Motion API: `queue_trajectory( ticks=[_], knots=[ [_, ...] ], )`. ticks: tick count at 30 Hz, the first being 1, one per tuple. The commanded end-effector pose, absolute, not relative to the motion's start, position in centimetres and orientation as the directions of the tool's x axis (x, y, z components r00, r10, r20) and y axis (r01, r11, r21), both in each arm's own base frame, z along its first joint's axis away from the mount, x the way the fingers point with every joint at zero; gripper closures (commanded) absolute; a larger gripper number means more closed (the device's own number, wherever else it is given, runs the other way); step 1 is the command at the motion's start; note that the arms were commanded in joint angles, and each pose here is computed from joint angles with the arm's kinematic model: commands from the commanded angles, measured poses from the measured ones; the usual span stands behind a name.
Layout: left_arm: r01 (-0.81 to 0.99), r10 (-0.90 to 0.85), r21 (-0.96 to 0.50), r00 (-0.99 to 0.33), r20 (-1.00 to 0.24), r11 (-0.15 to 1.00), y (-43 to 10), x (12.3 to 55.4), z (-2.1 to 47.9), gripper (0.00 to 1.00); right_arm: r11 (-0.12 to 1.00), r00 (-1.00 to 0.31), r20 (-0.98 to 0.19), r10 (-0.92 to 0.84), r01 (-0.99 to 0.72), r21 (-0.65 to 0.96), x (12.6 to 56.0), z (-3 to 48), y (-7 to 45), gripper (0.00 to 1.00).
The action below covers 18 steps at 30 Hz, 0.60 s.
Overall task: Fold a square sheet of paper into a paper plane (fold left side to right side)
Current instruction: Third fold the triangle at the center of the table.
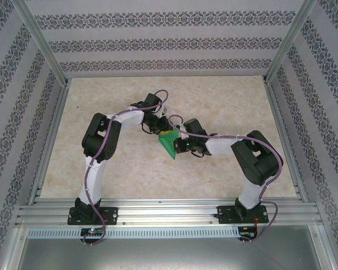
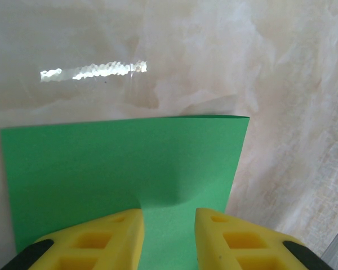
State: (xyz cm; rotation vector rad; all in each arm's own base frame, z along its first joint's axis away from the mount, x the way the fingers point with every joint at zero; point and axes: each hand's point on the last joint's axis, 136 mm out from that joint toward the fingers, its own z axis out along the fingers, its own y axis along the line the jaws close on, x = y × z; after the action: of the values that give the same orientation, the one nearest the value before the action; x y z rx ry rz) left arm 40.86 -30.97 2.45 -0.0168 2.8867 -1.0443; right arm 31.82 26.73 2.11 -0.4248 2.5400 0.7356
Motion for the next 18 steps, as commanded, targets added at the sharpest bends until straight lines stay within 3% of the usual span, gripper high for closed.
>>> queue_trajectory(
  ticks=[1, 18],
  knots=[
    [-0.038, -0.011, -0.547, -0.999, 0.052, 0.836, -29.99, 37.61, -3.29, 0.67, 0.822, -0.85, -0.508, -0.139, -0.386, 0.42, 32.41, 1.74, 26.43, 1.0],
    [-0.039, -0.011, -0.547, -0.999, 0.054, 0.836, -30.0, 37.61, -3.4, 0.67, 0.827, -0.857, -0.497, -0.135, -0.374, 0.421, 32.77, 1.38, 26.26, 1.0]
  ],
)
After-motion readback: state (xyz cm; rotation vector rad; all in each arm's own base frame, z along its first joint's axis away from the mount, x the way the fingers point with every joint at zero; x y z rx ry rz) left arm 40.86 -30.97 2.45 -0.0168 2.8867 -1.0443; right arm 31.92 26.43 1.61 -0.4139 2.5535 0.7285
